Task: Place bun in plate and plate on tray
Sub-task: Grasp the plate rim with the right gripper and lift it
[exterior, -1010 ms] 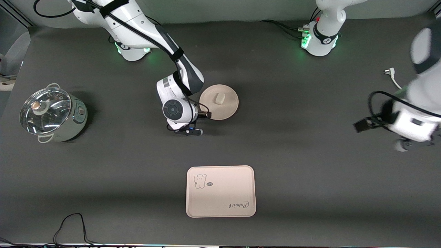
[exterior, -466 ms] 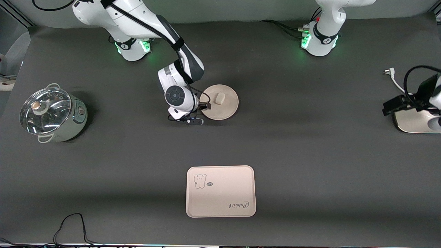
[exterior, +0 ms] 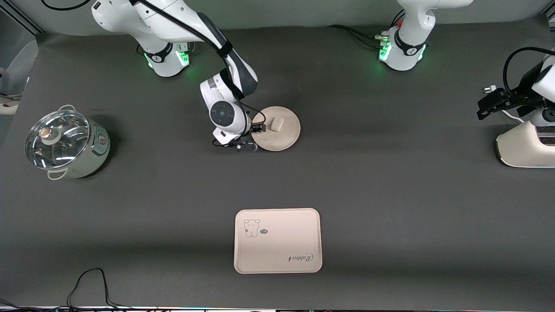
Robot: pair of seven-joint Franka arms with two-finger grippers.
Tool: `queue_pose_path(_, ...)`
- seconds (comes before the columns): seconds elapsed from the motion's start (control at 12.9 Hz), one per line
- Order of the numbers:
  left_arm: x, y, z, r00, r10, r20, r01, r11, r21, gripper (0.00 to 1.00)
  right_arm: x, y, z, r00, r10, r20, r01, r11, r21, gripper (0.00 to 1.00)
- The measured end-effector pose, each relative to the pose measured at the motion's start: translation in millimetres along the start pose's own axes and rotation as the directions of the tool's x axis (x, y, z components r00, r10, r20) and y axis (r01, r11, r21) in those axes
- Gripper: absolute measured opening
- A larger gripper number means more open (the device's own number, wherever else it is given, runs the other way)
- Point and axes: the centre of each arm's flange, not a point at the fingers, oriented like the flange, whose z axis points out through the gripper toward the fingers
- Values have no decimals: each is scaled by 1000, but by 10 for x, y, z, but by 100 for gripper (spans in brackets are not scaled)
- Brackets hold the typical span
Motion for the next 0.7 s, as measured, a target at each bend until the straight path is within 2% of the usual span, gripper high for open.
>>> queue_pose_path(0.08,9,4,18,1000,2,-10,-2,1000,-1,100,-43,-13,46,1000,-7,-8,7,1000,-2,88)
queue_pose_path(0.23,16,13,83,1000,5,-8,-5,1000,0,100,-81,-12,92,1000,-3,-12,3,1000,-6,70)
queue_pose_path(0.31,23,23,102,1000,7,-11,-7,1000,0,100,-80,-9,94,1000,9,-13,-9,1000,-6,70)
queue_pose_path(0.47,32,44,123,1000,11,-17,-11,1000,-1,100,-90,-19,97,999,39,-14,-40,999,-6,51)
queue_pose_path(0.54,35,49,130,1000,12,-16,-12,1000,-1,100,-94,-23,99,999,47,-14,-47,999,-6,51)
queue_pose_path(0.7,41,50,141,1000,12,-14,-12,1000,0,100,-96,-24,99,998,55,-14,-56,998,-6,35)
